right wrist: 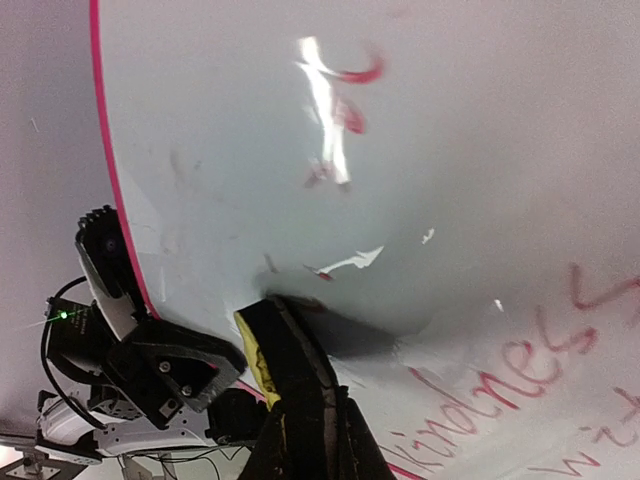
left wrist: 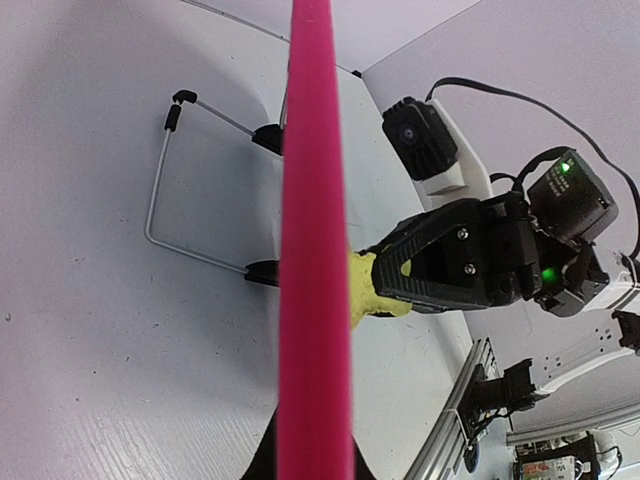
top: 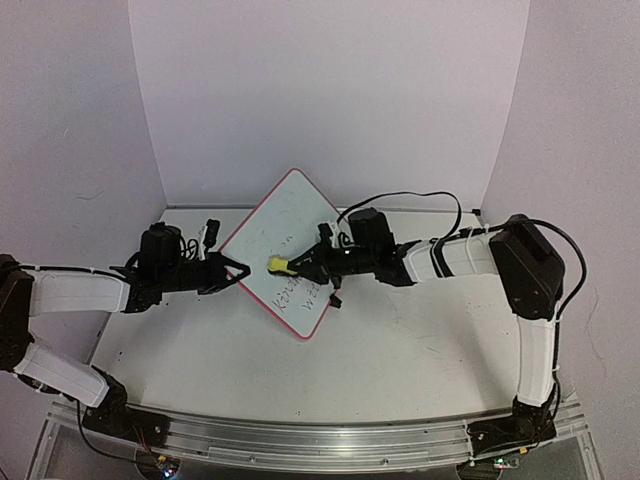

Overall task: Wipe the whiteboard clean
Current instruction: Erase the whiteboard at the center of the board.

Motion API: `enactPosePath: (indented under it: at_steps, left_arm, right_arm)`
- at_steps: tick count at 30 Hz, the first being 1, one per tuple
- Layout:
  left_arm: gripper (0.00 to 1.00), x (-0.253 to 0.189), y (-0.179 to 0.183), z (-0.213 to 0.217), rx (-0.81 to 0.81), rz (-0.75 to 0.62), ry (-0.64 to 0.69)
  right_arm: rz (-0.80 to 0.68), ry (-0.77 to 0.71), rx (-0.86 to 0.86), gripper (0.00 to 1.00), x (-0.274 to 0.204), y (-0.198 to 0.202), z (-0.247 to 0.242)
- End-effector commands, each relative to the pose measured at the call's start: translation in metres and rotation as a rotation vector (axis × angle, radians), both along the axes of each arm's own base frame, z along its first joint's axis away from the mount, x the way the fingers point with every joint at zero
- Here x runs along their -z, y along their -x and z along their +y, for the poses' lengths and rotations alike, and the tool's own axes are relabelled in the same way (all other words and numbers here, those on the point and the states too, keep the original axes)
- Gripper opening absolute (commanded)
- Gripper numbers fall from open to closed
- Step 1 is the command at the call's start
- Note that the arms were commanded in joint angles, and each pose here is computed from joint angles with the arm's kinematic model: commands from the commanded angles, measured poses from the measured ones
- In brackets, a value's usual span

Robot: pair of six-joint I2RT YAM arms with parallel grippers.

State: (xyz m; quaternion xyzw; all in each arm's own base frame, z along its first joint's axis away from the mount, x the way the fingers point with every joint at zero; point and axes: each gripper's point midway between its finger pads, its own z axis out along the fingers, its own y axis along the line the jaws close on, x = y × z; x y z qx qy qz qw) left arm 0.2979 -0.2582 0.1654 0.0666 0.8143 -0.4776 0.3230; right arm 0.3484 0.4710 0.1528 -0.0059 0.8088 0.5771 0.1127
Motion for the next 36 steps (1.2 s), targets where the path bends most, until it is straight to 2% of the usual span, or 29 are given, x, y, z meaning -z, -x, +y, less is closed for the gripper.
enactPosePath:
  at_steps: [1,5,15,22,23,27,29,36]
  left_arm:
    - [0.0,-0.018,0.025,-0.02,0.146,-0.006,0.042]
    - [0.0,-0.019,0.024,-0.021,0.149,-0.004,0.045]
    - [0.0,-0.028,0.017,-0.026,0.145,0.005,0.062]
    - [0.0,-0.031,0.014,-0.028,0.141,0.003,0.065]
    - [0.03,-0.032,0.014,-0.027,0.138,0.0,0.065]
    - [0.33,-0.041,0.013,-0.025,0.124,-0.025,0.071]
    - [0.44,-0.05,0.012,-0.024,0.119,-0.047,0.076]
    - [0.64,-0.087,-0.003,-0.015,0.037,-0.126,0.054]
  right_arm:
    - [0.024,0.098,0.122,0.0,0.025,-0.016,-0.046]
    - [0.007,0.072,0.119,0.0,0.014,-0.023,-0.044]
    - [-0.063,-0.054,0.053,0.0,-0.044,-0.041,0.017]
    - [-0.055,-0.039,0.062,0.0,-0.037,-0.044,0.013]
    - [-0.051,-0.028,0.065,0.0,-0.033,-0.042,0.009]
    - [-0.057,0.002,0.081,0.0,-0.027,-0.034,-0.011]
    - [-0.068,0.007,0.084,0.0,-0.031,-0.029,-0.02]
    - [-0.103,0.0,0.103,0.0,-0.05,-0.024,-0.038]
